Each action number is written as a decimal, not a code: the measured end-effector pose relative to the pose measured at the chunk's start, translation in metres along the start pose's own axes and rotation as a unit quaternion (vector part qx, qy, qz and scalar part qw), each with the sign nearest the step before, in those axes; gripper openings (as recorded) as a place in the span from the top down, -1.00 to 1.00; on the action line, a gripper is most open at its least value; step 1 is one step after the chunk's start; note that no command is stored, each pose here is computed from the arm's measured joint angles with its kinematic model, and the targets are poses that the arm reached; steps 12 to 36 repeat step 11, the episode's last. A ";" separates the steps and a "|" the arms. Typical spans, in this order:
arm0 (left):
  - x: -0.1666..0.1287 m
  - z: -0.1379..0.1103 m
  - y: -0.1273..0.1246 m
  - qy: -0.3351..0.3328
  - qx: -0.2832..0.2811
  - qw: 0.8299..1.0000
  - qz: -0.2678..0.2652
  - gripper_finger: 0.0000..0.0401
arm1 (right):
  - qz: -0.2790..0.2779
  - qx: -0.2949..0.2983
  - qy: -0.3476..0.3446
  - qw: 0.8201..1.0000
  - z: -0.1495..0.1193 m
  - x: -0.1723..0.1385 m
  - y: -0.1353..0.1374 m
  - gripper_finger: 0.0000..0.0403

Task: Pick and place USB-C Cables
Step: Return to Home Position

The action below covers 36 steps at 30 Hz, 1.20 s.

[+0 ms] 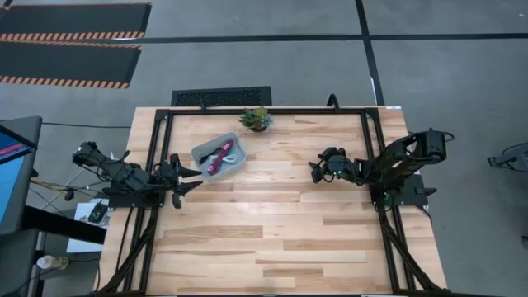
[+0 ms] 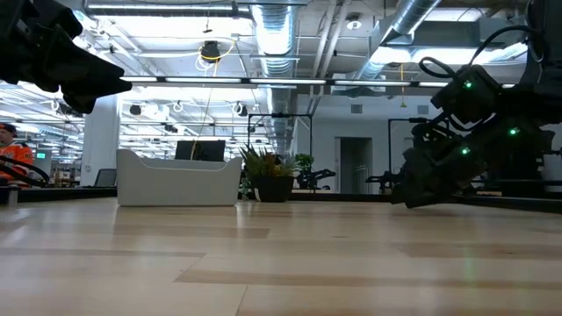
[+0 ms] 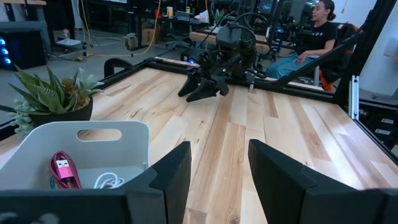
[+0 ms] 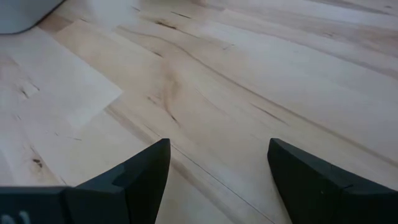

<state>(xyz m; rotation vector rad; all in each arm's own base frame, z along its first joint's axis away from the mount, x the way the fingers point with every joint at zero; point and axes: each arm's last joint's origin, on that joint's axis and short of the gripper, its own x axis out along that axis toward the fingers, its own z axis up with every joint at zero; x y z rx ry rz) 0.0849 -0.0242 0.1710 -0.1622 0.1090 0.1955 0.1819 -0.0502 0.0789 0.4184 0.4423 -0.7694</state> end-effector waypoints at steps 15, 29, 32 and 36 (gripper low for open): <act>0.000 0.000 0.000 0.000 0.000 1.000 0.000 0.25 | 0.001 0.001 -0.002 1.000 0.000 0.000 0.000 -0.47; 0.000 0.000 0.000 0.000 0.000 1.000 0.000 0.25 | 0.001 0.001 -0.002 1.000 0.000 0.000 0.000 -0.47; 0.000 0.000 0.000 0.000 0.000 1.000 0.000 0.25 | 0.001 0.001 -0.002 1.000 0.000 0.000 0.000 -0.47; 0.000 0.000 0.000 0.000 0.000 1.000 0.000 0.25 | 0.001 0.001 -0.002 1.000 0.000 0.000 0.000 -0.47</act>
